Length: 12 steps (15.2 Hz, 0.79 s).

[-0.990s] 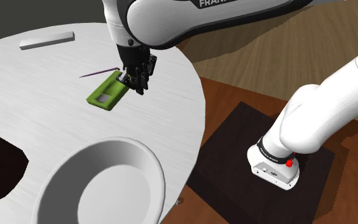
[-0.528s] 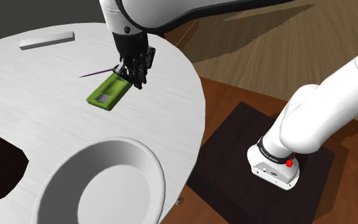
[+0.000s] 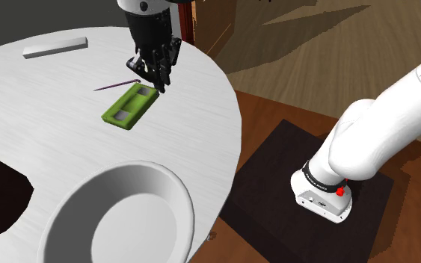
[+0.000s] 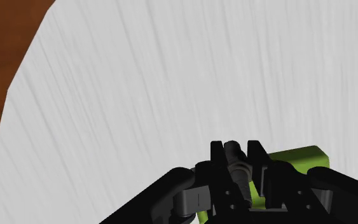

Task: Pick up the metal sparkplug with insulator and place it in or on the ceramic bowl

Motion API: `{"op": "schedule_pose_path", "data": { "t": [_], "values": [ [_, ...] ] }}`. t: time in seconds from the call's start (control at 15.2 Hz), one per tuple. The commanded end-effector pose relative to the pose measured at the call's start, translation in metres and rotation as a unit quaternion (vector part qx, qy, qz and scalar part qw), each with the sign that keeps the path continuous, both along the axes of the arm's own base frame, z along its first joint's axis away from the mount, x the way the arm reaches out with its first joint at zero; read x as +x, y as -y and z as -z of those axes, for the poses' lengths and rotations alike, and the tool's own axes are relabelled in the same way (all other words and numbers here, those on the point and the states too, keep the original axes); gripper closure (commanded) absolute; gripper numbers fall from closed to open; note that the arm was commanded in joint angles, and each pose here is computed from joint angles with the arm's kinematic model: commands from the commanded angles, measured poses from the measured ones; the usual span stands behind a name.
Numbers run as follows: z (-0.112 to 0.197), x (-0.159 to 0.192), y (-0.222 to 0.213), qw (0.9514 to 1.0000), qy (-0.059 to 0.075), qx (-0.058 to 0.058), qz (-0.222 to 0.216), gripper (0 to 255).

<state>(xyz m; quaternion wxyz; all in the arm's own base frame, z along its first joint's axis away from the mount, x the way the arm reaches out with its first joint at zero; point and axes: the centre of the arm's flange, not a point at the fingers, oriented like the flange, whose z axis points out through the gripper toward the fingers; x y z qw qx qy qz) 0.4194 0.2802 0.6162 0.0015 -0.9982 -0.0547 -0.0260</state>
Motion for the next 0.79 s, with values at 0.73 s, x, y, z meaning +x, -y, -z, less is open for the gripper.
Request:
{"op": "schedule_pose_path", "data": {
  "t": [0.73],
  "values": [
    [-0.068,0.000,-0.001,1.0000,0.000,0.000,0.000,255]
  ]
}}
